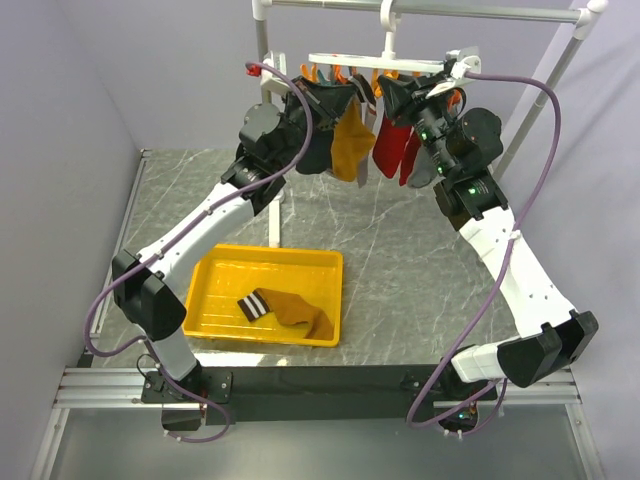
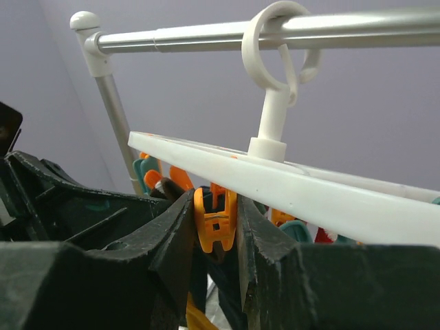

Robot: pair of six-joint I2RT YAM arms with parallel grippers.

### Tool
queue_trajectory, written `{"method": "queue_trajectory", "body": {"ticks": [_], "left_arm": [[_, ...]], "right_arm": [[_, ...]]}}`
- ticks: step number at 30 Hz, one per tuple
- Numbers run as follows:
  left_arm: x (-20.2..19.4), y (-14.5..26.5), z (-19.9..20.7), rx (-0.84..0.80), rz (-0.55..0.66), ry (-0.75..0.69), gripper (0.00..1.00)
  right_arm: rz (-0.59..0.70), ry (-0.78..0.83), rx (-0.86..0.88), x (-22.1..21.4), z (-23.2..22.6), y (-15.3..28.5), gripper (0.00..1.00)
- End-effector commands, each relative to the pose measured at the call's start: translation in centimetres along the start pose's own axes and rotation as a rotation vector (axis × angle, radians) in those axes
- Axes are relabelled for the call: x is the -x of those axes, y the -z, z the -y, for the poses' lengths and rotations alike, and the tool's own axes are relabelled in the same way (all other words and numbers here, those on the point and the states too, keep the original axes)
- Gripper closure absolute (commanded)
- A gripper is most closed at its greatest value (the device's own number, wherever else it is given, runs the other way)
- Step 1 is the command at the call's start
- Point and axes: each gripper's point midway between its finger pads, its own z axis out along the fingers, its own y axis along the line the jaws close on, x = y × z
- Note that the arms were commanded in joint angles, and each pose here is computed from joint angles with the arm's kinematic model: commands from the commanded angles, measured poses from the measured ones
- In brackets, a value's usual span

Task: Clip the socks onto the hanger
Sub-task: Clamp the sock onto the hanger.

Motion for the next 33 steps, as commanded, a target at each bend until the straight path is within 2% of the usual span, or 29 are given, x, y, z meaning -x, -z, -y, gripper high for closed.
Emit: {"method": "queue_trajectory", "body": {"ticks": [1,20,33], "left_arm": [[3.0,1.0,4.2,-0.127,0.019,0.032,0.99],[2.8,1.7,5.7,-0.196,-0.020,0.046,0.99],[3.0,2.5,7.2,-0.319,-0.060,0.088,0.99]], "right_arm": [[0.124,0.041,0.057,4.2,-1.2,0.6,1.00],[0.130,0.061,0.083,3.7,-1.5,0.3,1.00],[0.141,0.046,0.140,3.6,-2.4,0.6,1.00]]}}
